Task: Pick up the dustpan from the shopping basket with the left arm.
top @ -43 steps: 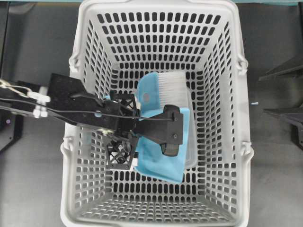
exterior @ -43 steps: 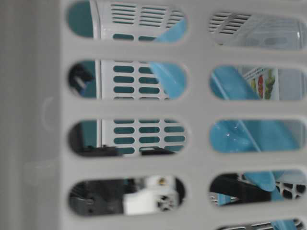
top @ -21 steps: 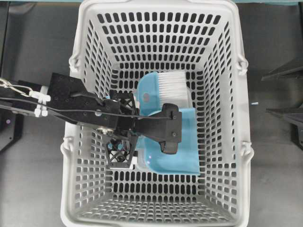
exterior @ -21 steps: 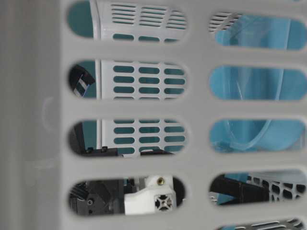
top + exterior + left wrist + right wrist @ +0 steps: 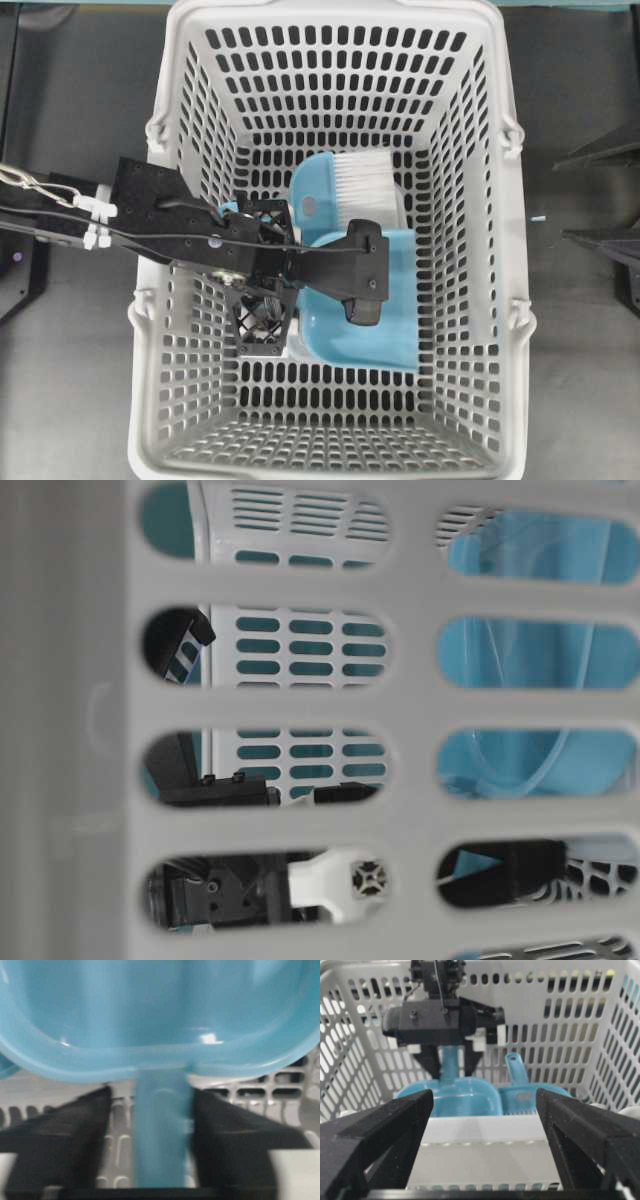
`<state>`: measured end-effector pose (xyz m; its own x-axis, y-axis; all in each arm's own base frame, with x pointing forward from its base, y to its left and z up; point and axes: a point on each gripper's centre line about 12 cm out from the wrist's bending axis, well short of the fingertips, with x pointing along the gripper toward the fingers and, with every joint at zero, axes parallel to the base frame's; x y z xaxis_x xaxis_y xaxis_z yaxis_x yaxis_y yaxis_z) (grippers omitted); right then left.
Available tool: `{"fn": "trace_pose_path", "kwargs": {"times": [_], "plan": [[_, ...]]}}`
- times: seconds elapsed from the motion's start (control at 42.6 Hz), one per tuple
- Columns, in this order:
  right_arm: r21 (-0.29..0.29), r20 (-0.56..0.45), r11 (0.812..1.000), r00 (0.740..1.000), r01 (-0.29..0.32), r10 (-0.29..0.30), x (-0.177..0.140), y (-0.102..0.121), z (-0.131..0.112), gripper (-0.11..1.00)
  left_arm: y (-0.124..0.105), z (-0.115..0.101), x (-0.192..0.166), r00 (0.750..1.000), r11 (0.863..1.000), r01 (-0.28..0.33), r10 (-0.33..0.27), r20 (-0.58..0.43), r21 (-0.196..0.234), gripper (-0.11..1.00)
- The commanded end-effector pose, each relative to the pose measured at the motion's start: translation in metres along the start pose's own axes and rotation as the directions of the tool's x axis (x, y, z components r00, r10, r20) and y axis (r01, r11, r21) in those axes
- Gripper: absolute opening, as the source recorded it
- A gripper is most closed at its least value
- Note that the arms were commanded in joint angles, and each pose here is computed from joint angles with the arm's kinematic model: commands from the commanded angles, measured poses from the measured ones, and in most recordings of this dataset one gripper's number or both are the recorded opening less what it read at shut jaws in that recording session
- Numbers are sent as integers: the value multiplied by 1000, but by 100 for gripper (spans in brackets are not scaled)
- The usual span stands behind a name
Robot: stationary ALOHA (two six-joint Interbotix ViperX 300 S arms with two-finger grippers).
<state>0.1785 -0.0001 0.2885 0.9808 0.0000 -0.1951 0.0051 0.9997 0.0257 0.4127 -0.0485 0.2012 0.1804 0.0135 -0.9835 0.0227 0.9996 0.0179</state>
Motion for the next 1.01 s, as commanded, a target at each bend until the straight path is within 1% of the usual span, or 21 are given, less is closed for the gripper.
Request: {"fn": "trace_pose_path", "kwargs": {"times": [0.0, 0.023, 0.047, 0.188, 0.235, 0.329, 0.516, 0.657, 0.775, 0.892, 0.939, 0.962, 0.986], "plan": [[5, 9, 1000, 1000, -1, 1, 1, 0, 3, 79, 3, 6, -28, 997, 1000, 4, -4, 79, 1, 33], [5, 9, 1000, 1000, 1, -1, 1, 0, 3, 79, 5, 6, -32, 996, 1000, 4, -4, 90, -4, 28], [5, 9, 1000, 1000, 1, -1, 1, 0, 3, 79, 6, 7, -38, 994, 1000, 5, -4, 105, -9, 26], [6, 6, 1000, 1000, 1, -1, 1, 0, 1, 79, 13, 14, -76, 979, 999, 15, -7, 205, -37, 28], [6, 6, 1000, 1000, 1, -1, 1, 0, 1, 79, 16, 17, -94, 968, 999, 18, -7, 251, -43, 28], [8, 3, 1000, 1000, 1, -1, 1, 0, 0, 79, 21, 20, -122, 951, 998, 22, -5, 308, -52, 28], [9, 3, 1000, 1000, 1, -1, 1, 0, -1, 79, 28, 15, -178, 922, 998, 25, -1, 387, -58, 28], [9, 6, 1000, 1000, -1, 1, 0, 0, -1, 79, 30, 7, -195, 907, 998, 29, -1, 420, -60, 28], [9, 11, 1000, 1000, -1, 1, -1, 0, 0, 79, 31, -1, -196, 898, 998, 30, 0, 440, -62, 28], [9, 12, 1000, 1000, -1, 1, -1, 0, 0, 79, 31, -7, -199, 862, 998, 40, -5, 507, -58, 28], [9, 14, 1000, 1000, 0, 0, -1, 0, 0, 79, 30, -8, -200, 842, 998, 42, -6, 540, -54, 28], [9, 14, 1000, 1000, -1, 1, -1, 0, 0, 79, 30, -10, -203, 822, 998, 46, -8, 569, -52, 28], [9, 12, 1000, 1000, -1, 1, -1, 0, 0, 79, 30, -10, -203, 812, 998, 47, -9, 584, -51, 28]]}}
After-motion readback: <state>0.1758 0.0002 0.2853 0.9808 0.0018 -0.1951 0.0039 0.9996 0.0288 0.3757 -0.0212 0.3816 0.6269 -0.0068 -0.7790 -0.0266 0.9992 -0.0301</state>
